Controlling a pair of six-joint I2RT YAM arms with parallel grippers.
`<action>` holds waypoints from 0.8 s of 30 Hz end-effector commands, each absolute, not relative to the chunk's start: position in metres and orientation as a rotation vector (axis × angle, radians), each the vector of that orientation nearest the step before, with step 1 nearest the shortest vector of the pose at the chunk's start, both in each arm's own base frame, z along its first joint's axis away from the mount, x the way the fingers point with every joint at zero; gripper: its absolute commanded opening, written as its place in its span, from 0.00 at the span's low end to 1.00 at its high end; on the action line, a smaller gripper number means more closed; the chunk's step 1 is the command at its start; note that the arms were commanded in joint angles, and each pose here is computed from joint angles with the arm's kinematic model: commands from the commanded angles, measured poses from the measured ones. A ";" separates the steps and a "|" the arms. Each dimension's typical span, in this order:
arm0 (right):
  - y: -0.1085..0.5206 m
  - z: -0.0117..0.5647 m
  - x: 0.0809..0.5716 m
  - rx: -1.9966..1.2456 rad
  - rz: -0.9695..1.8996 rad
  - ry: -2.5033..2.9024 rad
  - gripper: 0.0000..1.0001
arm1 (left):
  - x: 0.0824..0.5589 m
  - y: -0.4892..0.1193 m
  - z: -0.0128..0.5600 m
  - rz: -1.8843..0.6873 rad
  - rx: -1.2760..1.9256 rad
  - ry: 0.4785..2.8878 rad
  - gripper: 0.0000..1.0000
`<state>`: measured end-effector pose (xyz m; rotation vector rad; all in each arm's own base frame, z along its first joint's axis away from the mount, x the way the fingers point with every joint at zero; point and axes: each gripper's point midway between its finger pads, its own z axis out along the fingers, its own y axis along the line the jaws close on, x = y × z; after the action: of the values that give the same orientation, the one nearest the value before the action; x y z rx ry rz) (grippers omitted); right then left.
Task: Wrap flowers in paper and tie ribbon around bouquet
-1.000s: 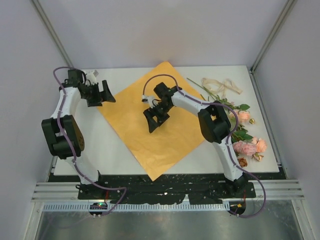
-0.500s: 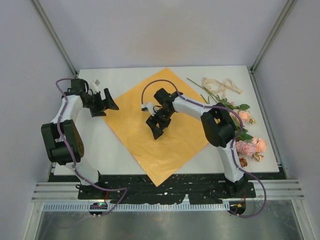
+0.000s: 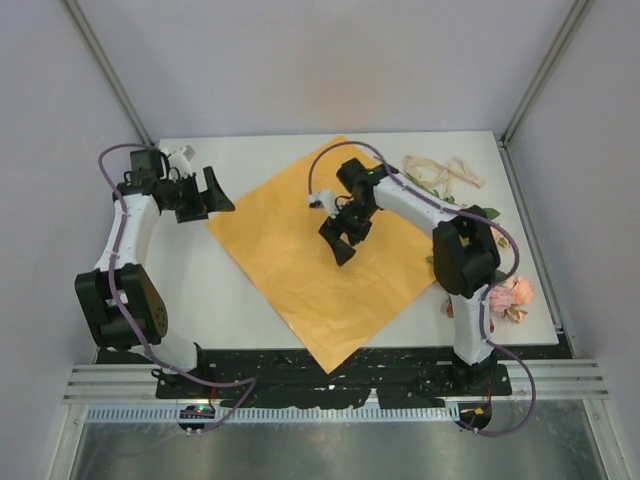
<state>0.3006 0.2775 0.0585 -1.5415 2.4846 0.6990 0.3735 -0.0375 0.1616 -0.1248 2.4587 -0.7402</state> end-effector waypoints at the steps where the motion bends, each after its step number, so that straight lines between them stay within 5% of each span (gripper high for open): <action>1: 0.216 0.177 0.340 -1.308 0.553 2.326 0.86 | 0.377 -0.048 0.237 -0.634 0.134 2.252 1.00; 12: -0.017 0.138 0.439 -0.870 -0.050 2.626 0.66 | 0.363 -0.084 0.253 -0.625 0.360 2.181 1.00; 24: -0.097 0.093 0.478 -0.913 -0.328 2.691 0.57 | 0.364 -0.081 0.241 -0.609 0.337 2.213 1.00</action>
<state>0.4602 -0.0809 0.0737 -0.8492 2.7643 -0.1899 0.3587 -0.0831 0.2385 0.3165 2.2324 -0.6376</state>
